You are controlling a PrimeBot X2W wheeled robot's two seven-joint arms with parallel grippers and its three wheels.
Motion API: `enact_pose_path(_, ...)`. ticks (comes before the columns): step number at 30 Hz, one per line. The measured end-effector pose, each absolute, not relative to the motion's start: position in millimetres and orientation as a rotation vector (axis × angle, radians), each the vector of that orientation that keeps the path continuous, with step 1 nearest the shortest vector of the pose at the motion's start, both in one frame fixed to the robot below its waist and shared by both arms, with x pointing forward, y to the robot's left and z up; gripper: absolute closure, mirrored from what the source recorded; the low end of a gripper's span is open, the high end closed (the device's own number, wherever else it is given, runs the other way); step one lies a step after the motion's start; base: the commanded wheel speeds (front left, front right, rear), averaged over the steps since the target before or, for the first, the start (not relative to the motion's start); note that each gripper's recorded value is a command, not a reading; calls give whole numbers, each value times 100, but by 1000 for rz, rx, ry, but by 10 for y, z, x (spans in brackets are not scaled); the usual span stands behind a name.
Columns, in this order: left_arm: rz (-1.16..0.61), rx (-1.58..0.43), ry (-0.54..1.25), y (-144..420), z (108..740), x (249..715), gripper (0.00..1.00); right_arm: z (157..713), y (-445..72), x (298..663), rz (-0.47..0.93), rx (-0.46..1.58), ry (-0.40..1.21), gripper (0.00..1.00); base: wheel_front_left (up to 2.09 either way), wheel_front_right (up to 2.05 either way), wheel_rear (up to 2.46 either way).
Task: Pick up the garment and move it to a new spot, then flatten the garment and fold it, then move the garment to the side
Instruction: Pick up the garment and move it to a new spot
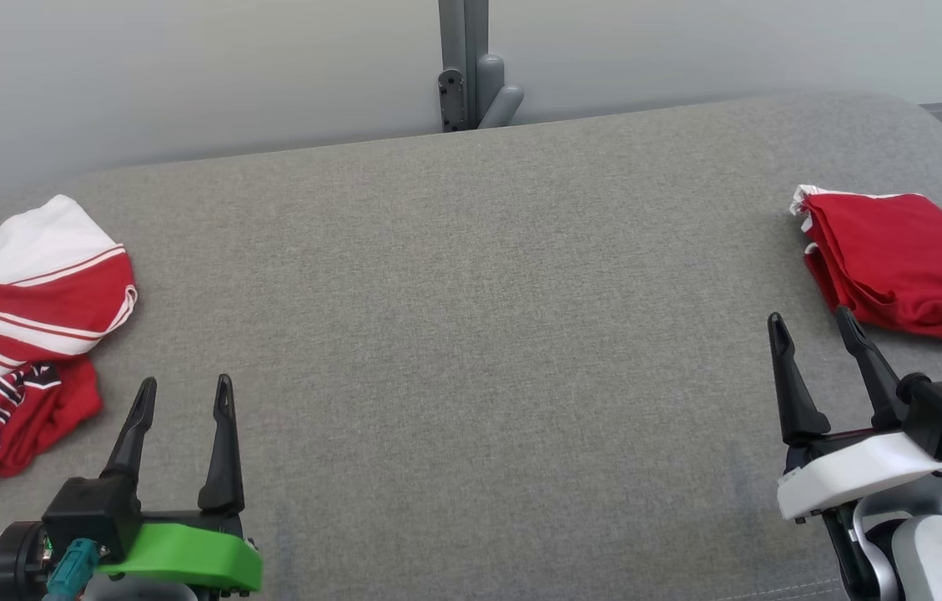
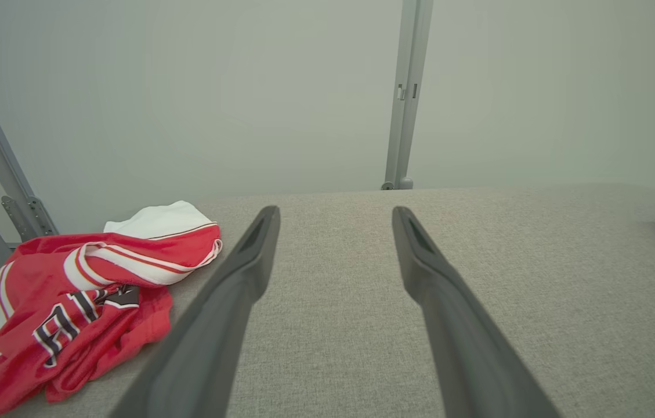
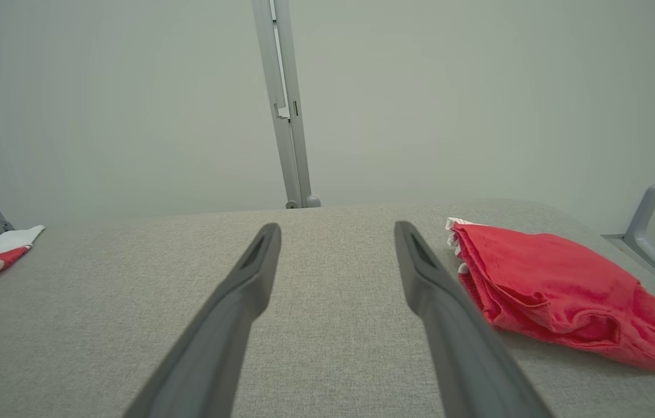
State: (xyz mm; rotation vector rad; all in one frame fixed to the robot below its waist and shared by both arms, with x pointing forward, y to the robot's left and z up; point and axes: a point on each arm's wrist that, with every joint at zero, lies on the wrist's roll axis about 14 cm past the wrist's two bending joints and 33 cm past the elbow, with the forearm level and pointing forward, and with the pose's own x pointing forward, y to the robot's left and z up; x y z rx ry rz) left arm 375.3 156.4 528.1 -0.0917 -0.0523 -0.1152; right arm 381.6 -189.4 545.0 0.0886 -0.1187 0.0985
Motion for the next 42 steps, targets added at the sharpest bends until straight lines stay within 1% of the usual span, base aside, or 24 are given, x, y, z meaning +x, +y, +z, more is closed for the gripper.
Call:
enact_pose_path(6, -61, -109, -93, 1724, 5378, 3758, 0, 5493, -1731, 3906, 148, 90, -129, 0, 0, 0, 0)
enact_pose_path(15, 92, -116, -147, 2222, 5464, 3620, 0, 5595, -1116, 4150, 324, 105, -146, 0, 0, 0, 0)
enact_pose_path(20, 180, -108, -149, 2520, 5437, 3453, 0, 5594, -745, 4232, 424, 128, -139, 0, 0, 0, 0)
enact_pose_path(25, 235, -99, -159, 2706, 5448, 3304, 0, 5579, -481, 4265, 492, 144, -130, 0, 0, 0, 0)
enact_pose_path(31, 267, -93, -165, 2804, 5459, 3214, 0, 5574, -353, 4281, 527, 150, -126, 0, 0, 0, 0)
enact_pose_path(42, 257, -108, -169, 2780, 5462, 3232, 0, 5583, -371, 4248, 518, 158, -126, 0, 0, 0, 0)
